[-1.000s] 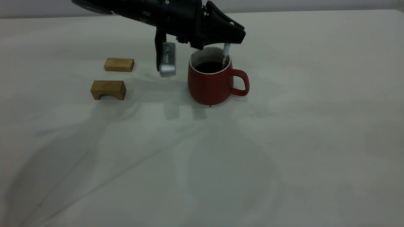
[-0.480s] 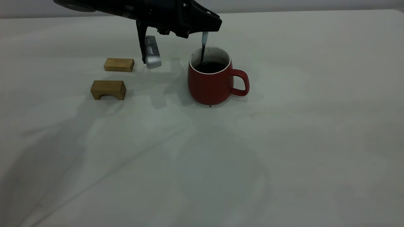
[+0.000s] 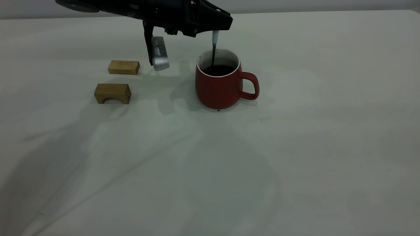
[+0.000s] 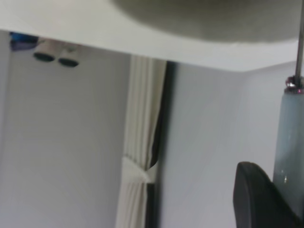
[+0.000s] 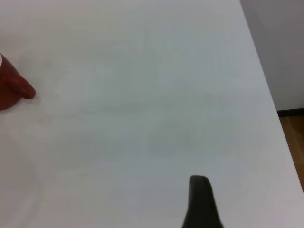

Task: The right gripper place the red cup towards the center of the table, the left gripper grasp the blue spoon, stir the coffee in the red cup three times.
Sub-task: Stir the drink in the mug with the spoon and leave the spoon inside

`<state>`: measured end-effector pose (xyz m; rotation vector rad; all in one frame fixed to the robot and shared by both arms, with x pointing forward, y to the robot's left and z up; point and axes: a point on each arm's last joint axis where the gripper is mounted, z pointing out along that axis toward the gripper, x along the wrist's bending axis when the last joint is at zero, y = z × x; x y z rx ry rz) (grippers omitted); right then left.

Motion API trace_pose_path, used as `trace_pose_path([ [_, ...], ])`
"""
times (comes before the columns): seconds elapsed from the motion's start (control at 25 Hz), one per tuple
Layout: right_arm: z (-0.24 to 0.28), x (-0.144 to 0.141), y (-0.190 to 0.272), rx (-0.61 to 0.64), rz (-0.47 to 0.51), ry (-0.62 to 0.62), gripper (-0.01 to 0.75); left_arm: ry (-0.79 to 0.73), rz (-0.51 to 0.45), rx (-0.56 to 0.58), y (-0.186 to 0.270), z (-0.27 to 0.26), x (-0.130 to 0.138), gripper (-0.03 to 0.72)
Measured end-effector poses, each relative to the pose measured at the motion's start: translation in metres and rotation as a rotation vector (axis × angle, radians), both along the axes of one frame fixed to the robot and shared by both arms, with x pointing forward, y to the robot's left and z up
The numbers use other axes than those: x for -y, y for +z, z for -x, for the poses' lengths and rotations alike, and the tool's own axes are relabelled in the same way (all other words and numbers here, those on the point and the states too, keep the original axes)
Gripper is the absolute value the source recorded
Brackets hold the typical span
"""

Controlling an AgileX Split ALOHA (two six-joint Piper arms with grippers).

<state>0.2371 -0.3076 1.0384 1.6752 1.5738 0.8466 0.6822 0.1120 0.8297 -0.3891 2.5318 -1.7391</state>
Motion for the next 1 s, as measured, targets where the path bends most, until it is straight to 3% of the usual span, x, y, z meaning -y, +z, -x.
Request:
trace_pose_path([
  [0.24,0.000,0.000,0.000,0.000,0.000,0.000,0.582,-0.057,0.036,-0.008,0.003,0.005,0.002,0.155],
  [0.52,0.000,0.000,0.000,0.000,0.000,0.000,0.582,-0.187,-0.081,0.050,-0.003,0.013,-0.001,0.457],
  [0.68,0.000,0.000,0.000,0.000,0.000,0.000,0.582,-0.362,-0.188,0.275,0.010,0.017,-0.005,0.528],
  [0.84,0.000,0.000,0.000,0.000,0.000,0.000,0.582,-0.537,-0.272,0.578,0.047,0.018,-0.009,0.533],
  [1.0,0.000,0.000,0.000,0.000,0.000,0.000,0.582,-0.632,-0.343,0.743,0.082,0.021,-0.013,0.533],
])
